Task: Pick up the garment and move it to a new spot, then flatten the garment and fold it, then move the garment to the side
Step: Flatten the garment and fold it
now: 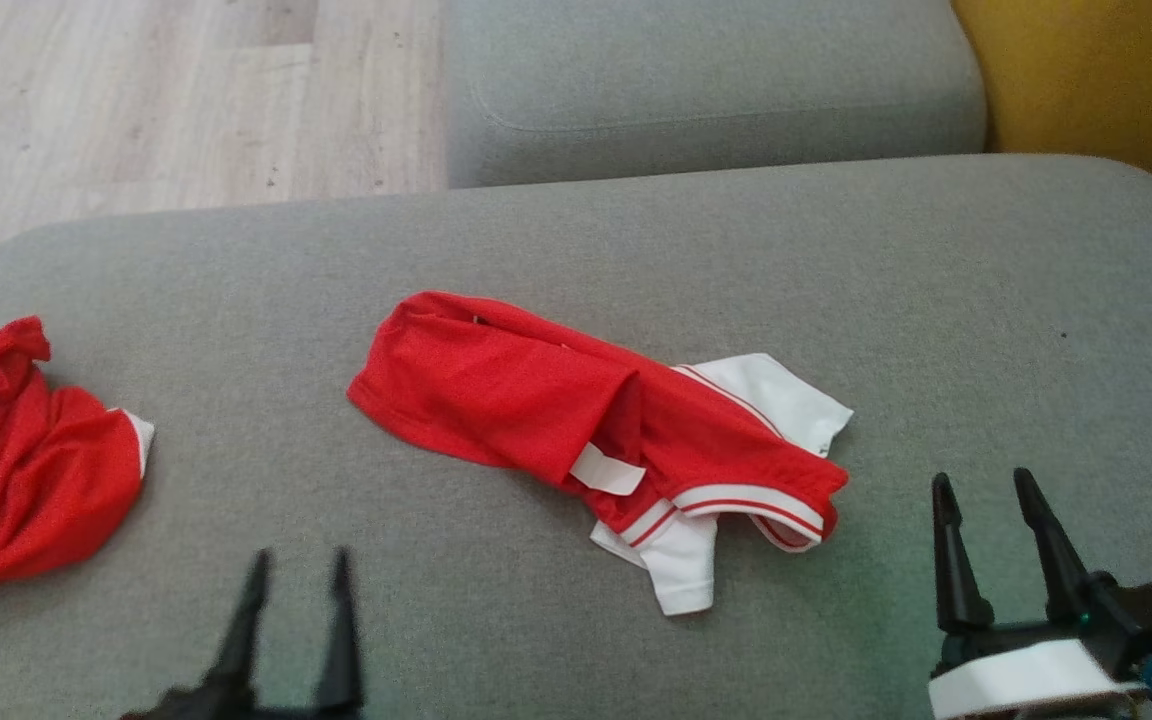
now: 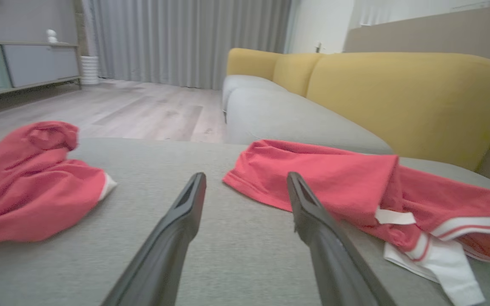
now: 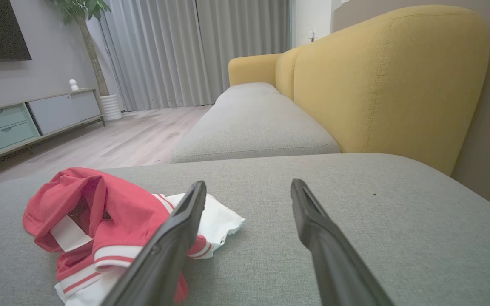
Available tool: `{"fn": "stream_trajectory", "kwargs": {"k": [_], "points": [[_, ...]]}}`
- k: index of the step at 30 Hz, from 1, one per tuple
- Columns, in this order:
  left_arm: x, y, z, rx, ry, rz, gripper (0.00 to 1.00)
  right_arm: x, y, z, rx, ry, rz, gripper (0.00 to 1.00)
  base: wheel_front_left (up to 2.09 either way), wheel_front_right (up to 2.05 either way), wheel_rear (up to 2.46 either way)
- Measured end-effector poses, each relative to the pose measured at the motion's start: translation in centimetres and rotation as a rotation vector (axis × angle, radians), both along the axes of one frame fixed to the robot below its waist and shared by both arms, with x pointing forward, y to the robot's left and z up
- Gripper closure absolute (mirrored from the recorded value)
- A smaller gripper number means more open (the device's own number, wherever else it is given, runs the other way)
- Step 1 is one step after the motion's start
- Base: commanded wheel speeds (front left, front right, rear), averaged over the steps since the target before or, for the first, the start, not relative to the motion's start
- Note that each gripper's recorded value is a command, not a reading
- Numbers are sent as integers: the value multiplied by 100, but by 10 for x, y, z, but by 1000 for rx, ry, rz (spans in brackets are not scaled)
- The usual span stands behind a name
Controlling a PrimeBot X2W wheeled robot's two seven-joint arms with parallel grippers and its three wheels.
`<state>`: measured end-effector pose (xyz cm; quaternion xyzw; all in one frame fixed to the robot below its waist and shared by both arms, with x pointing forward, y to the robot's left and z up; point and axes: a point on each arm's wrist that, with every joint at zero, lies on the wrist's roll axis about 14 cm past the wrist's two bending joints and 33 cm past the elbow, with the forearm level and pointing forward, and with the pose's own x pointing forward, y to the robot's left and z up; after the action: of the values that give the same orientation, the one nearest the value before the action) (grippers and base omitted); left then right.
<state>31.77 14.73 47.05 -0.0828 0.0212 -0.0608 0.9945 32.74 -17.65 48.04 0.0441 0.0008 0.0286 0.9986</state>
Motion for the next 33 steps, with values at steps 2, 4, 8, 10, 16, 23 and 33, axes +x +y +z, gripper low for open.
{"fn": "stream_trajectory", "kwargs": {"k": [2, 4, 8, 10, 16, 23, 33], "points": [[5, -22, -3, 0, 7, -71, 0, 0, 1, 1, 1, -2, 0, 0, 0, 0, 0], [14, -48, -4, -2, 12, -153, 0, 2, 2, 4, 3, -13, 1, 0, 0, 0, 0], [34, -95, -17, 22, 54, -295, 0, 8, 1, 13, 3, -39, -2, 0, 0, 0, 0], [45, -114, -22, 42, 74, -352, 0, 10, -1, 16, 3, -47, -10, 0, 0, 0, 0], [66, -150, -42, 82, 146, -427, 0, 3, -20, 15, 4, -41, -77, 0, 0, 0, 0], [67, -157, -76, 163, 246, -407, 0, -8, -42, 12, 3, -27, -154, 0, 0, 0, 0], [82, -148, -75, 153, 257, -368, 100, -5, -38, 13, 13, -31, -141, 0, 0, 0, 0]]}}
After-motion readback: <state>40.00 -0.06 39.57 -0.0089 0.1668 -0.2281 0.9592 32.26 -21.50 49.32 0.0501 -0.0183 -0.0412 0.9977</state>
